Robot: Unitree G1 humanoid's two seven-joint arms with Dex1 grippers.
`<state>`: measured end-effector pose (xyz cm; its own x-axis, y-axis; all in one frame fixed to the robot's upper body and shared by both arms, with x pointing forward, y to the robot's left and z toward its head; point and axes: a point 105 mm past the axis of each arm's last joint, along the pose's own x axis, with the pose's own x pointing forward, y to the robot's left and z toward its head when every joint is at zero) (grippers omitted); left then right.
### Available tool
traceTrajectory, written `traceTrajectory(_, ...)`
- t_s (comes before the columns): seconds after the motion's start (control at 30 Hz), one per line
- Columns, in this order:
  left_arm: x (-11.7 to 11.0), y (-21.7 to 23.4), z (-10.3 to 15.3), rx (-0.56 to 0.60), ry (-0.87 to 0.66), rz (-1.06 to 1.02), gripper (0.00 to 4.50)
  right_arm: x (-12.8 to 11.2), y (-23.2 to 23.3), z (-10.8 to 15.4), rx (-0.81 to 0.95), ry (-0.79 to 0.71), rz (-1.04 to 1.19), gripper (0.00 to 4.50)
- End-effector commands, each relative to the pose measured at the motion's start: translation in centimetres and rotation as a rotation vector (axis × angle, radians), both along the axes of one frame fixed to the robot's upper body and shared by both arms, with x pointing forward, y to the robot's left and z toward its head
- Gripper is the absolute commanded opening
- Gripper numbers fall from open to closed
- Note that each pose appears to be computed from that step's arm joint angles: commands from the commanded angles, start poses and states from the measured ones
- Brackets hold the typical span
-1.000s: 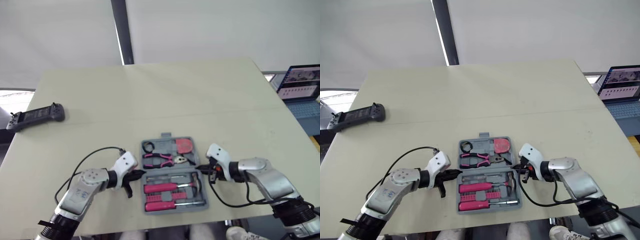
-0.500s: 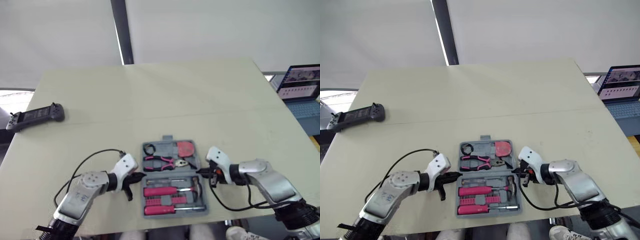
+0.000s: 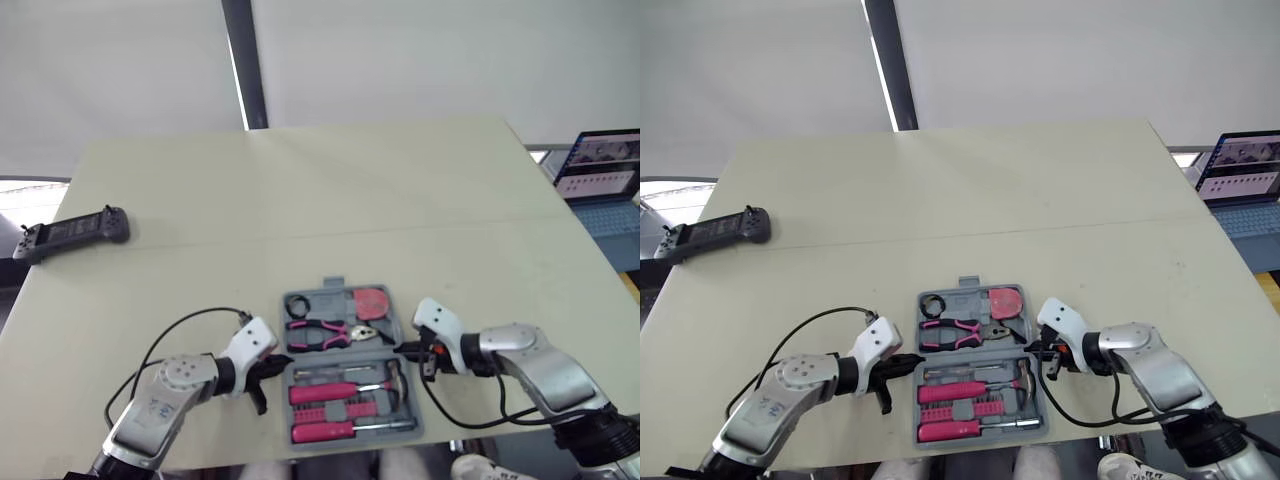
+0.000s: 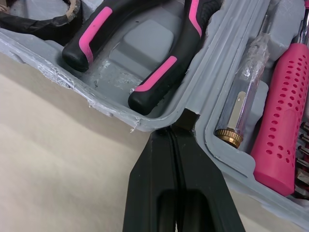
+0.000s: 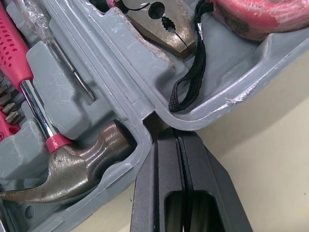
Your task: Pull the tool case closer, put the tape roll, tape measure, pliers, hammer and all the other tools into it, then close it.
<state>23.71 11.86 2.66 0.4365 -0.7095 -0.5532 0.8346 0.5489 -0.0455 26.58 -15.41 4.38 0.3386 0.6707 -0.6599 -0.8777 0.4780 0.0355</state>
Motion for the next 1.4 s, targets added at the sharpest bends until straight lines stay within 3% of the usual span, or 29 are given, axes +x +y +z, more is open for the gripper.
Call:
traceTrajectory(0.03, -1.7, -1.3, -0.4, -0.028, 0.042, -0.05, 0.0, -1.3, 1.3, -0.2, 0.034, 0.044, 0.073, 0.04)
traceTrajectory(1.0, -1.9, -0.8, -0.7, -0.013, 0.052, -0.035, 0.0, -2.0, 0.7, -0.5, 0.018, 0.073, 0.066, 0.04)
traceTrajectory(1.4, -1.0, 5.6, 1.1, 0.079, -0.052, 0.13, 0.0, 0.2, -3.7, 0.0, -0.024, 0.019, -0.059, 0.04)
